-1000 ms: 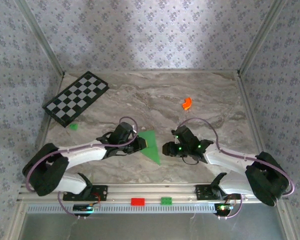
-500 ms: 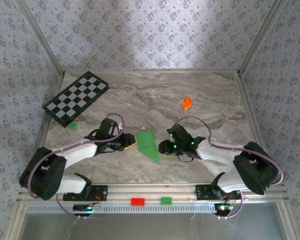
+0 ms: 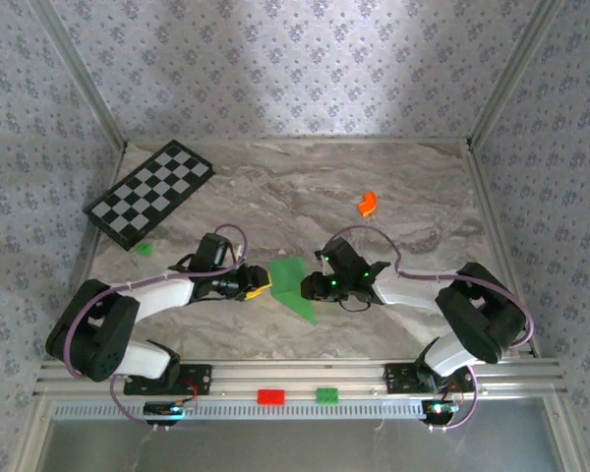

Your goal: Fold a paper plane with a square sheet of paper (pick it up from the middle)

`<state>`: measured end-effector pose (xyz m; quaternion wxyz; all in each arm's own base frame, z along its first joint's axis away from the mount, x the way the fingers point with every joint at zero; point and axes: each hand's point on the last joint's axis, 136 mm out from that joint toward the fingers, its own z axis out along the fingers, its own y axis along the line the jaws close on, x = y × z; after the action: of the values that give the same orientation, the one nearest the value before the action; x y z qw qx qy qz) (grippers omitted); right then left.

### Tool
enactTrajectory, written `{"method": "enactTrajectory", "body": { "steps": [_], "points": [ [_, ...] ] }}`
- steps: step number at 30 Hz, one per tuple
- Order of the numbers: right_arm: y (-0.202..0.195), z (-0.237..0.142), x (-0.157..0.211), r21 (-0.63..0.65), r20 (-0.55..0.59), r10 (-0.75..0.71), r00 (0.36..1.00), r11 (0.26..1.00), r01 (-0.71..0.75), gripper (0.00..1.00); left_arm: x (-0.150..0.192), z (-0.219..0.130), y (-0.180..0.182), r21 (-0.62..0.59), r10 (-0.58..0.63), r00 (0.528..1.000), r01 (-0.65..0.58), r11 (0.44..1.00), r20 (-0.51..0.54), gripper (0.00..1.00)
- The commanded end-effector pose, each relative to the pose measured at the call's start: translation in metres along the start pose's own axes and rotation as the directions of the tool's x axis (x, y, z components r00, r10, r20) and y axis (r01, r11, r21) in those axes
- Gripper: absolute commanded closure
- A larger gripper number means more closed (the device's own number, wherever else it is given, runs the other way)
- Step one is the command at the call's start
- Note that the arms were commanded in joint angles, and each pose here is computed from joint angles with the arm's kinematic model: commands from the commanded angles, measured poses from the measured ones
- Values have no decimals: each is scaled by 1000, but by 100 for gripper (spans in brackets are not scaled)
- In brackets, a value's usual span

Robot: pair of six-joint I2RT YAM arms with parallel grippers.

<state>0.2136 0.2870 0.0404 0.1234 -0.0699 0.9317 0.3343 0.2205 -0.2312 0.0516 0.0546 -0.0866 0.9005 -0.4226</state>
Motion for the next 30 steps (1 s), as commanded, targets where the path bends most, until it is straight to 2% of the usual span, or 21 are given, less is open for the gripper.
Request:
{"method": "enactTrajectory", "body": {
  "steps": [1,5,11,20,27,30],
  "points": [
    [11,4,-2,-48,-13,-28,1000,998,27,80,-2,1,-11,40,25,999,-24,999,-21,58],
    [15,0,-1,-91,-13,-40,999,995,38,89,-5,1,-9,36,20,999,-18,999,-49,57],
    [23,-14,-5,-228,26,-35,999,973,40,97,-18,-7,-18,114,2,998,5,993,-56,47],
    [24,-28,-13,-361,61,15,998,932,8,97,-26,5,-28,157,-11,993,29,987,-118,44],
    [18,-30,-11,-364,62,29,998,932,-5,98,-32,19,-28,155,-33,990,54,986,-136,45],
    [17,-32,-10,-368,63,32,998,930,-6,98,-33,26,-31,164,-34,989,58,985,-147,48]
  ]
}}
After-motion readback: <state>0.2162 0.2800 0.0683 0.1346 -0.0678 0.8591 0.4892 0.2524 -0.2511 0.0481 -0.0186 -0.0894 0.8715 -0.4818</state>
